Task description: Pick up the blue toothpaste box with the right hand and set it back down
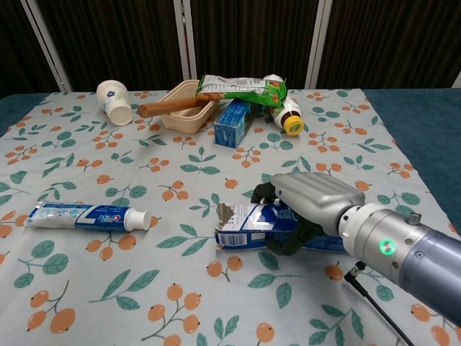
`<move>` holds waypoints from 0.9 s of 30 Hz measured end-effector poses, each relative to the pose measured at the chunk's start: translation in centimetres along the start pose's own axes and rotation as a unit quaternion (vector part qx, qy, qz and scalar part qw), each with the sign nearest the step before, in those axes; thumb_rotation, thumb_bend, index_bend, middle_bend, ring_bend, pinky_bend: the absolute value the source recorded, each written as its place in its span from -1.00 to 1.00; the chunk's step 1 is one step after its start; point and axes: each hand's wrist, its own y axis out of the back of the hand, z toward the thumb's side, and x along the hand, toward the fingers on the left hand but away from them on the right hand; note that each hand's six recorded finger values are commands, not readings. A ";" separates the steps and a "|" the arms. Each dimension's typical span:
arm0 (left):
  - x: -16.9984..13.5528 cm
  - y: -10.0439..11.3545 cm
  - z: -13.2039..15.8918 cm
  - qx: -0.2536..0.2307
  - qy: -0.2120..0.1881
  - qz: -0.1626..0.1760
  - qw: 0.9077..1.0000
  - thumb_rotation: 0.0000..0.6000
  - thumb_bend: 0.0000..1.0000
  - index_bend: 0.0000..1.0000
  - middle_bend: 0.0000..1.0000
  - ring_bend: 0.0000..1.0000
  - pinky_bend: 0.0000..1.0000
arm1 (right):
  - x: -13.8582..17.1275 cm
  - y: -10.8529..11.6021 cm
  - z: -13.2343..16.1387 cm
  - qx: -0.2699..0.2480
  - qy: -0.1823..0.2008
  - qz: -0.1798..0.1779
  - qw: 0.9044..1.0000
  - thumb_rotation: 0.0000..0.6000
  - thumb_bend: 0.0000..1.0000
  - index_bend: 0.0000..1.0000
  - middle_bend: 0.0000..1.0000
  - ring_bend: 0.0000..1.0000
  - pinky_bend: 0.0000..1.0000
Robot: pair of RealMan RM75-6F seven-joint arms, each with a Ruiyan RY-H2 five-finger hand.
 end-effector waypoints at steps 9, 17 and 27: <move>1.1 0.2 0.6 0.030 -0.007 0.000 1.000 1.00 -0.90 -0.73 -0.60 -0.54 -0.33 | 0.8 3.4 0.5 -0.018 0.017 -0.037 0.999 1.00 -0.20 -0.19 -0.05 -0.14 -0.27; 5.7 -0.6 2.7 0.099 -0.029 -0.019 0.995 1.00 -0.77 -0.54 -0.44 -0.42 -0.20 | 1.8 6.3 -0.2 -0.024 0.014 -0.056 0.998 1.00 -0.20 -0.19 -0.05 -0.14 -0.27; 11.9 -4.5 6.0 0.157 -0.048 -0.065 0.984 1.00 -0.76 -0.35 -0.30 -0.36 -0.20 | 2.8 8.5 -1.8 -0.021 -0.001 -0.070 0.997 1.00 -0.20 -0.19 -0.05 -0.14 -0.27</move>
